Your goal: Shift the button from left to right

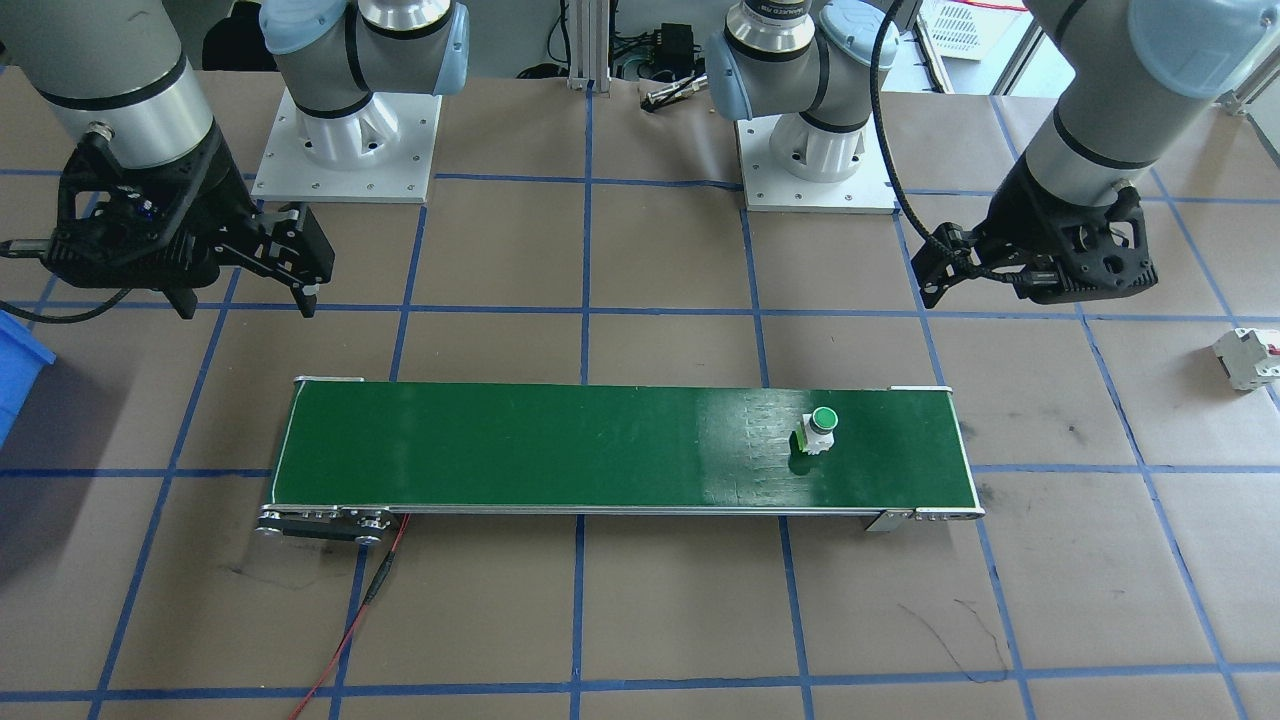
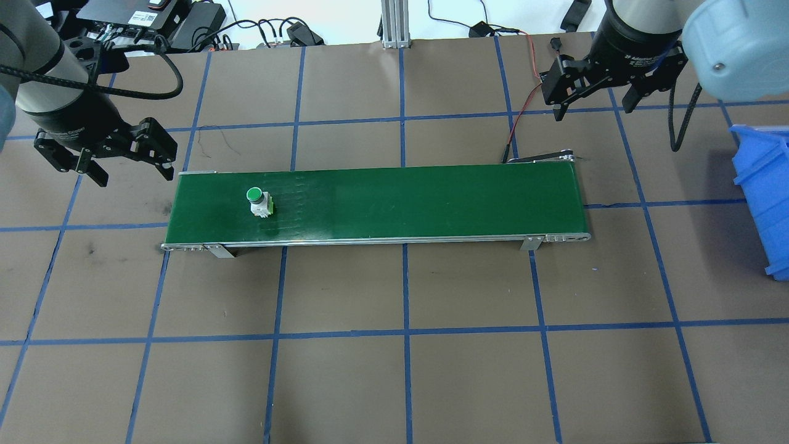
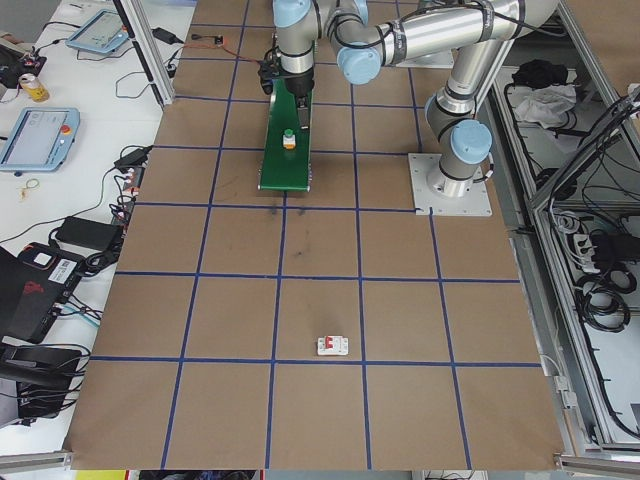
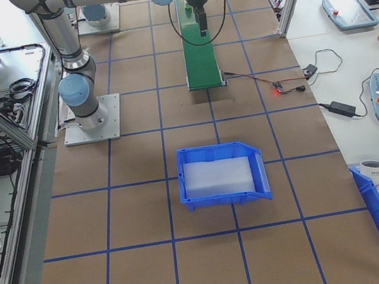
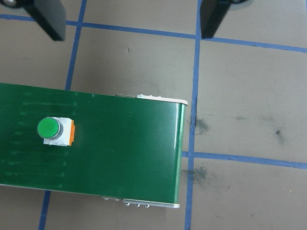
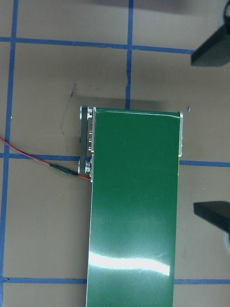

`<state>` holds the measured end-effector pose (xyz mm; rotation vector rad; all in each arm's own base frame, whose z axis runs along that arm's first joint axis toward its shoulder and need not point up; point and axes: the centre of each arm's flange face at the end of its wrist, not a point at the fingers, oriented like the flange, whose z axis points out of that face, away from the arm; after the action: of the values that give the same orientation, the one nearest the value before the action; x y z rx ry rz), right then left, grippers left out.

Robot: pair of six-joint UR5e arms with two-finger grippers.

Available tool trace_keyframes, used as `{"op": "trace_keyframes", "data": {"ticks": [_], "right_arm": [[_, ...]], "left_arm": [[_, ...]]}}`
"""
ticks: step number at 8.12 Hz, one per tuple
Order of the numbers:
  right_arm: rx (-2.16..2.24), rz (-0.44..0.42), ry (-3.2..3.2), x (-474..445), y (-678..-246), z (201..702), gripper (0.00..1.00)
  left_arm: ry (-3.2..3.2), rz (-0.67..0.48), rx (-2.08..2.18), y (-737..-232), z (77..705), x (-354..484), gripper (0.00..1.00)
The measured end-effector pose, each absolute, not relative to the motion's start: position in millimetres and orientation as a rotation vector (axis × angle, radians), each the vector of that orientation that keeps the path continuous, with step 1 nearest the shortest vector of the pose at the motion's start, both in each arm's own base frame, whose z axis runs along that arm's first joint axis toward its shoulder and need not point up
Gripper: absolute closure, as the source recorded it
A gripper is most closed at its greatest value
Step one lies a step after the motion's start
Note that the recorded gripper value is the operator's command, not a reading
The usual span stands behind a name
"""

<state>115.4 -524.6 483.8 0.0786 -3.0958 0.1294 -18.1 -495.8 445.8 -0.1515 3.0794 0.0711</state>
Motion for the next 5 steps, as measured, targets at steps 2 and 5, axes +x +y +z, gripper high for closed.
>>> {"op": "trace_keyframes", "data": {"ticks": [2,5], "right_arm": [[0.081,0.088,-3.118,117.7,-534.1,467.7,0.00],[0.082,0.035,-3.182,123.8,-554.7,427.7,0.00]], "left_arm": [[3.070,0.009,-0.158,-482.7,464.7,-44.0,0.00],[3.073,-0.042,-0.167,-472.1,479.0,-57.6,0.00]]}}
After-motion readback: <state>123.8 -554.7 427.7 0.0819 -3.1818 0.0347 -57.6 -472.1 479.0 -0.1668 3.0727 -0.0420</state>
